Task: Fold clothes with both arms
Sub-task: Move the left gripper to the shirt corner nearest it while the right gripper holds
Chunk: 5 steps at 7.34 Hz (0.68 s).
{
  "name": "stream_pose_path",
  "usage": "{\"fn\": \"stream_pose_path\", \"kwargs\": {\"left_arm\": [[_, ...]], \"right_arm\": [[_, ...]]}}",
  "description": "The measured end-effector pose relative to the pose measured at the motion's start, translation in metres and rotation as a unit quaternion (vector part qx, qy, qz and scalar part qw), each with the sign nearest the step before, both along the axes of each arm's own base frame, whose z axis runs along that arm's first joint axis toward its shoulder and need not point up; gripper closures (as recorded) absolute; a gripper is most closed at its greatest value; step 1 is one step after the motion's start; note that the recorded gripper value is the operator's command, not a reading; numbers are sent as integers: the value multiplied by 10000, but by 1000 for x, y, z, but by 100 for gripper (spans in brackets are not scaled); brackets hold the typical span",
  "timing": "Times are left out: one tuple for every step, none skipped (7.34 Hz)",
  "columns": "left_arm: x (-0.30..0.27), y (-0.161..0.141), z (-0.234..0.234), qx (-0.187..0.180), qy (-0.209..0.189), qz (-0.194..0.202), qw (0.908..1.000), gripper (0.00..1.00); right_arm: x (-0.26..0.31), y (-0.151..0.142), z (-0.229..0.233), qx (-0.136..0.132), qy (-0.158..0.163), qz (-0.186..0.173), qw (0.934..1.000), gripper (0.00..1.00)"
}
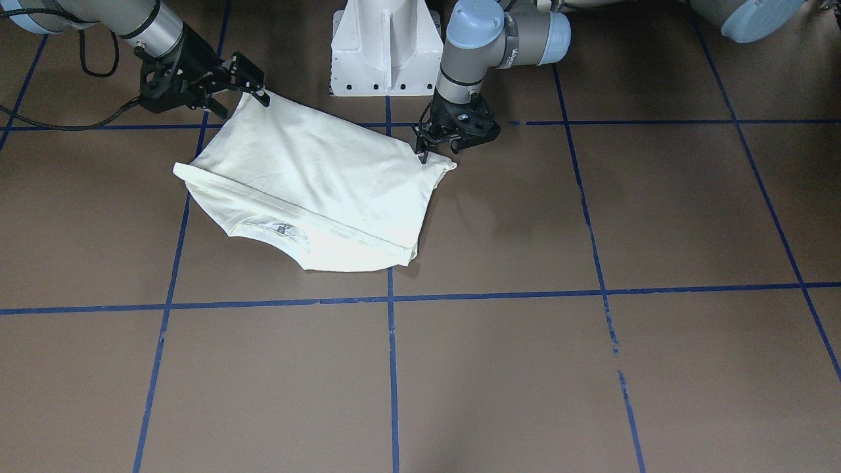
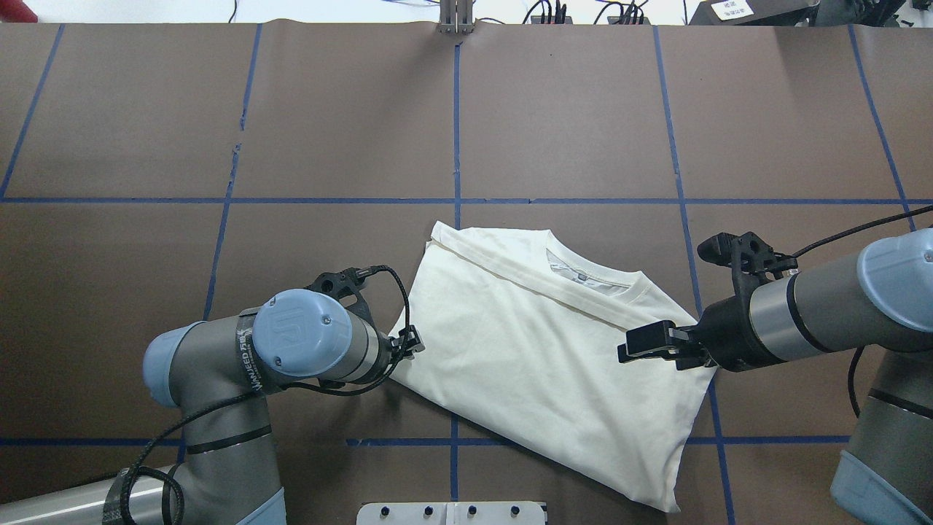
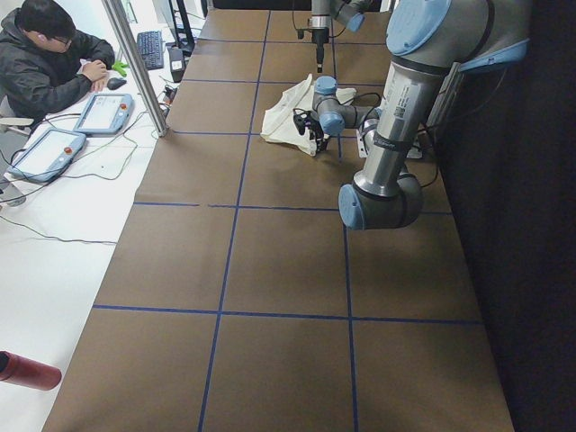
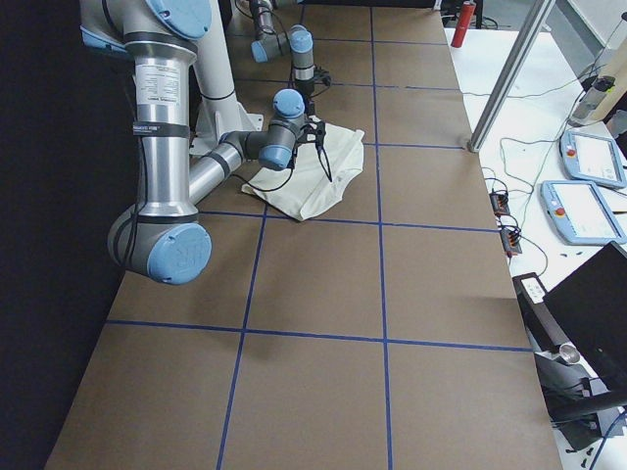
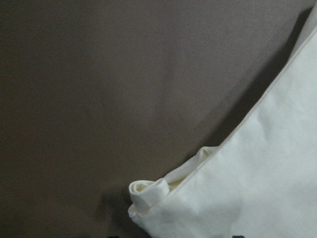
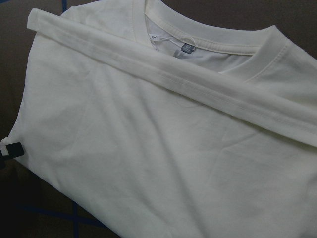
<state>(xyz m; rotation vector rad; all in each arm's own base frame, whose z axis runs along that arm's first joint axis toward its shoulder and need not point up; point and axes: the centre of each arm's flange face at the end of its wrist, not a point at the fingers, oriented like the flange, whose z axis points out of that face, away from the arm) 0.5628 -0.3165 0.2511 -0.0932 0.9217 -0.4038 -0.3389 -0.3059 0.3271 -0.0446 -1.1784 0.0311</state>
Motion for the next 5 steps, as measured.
{"fn": "stream_pose_path", "kwargs": {"left_arm": [[0, -3, 1, 23, -22, -50, 10000, 36], [0, -5, 3, 29, -49, -81, 10000, 56], [2, -6, 6, 23, -74, -89, 9999, 82], [3, -6, 8, 17, -100, -82, 9999, 100], [5, -5, 10, 15, -120, -70, 9999, 100]], "right_arm": [[-1, 0, 0, -2, -2, -2, 10000, 0], [-1, -1, 0, -4, -1, -5, 10000, 0], [-1, -1, 0, -4, -1, -8, 10000, 0], [-1, -1, 0, -5, 0, -6, 10000, 0], [-1, -1, 1, -7, 5, -3, 10000, 0]]}}
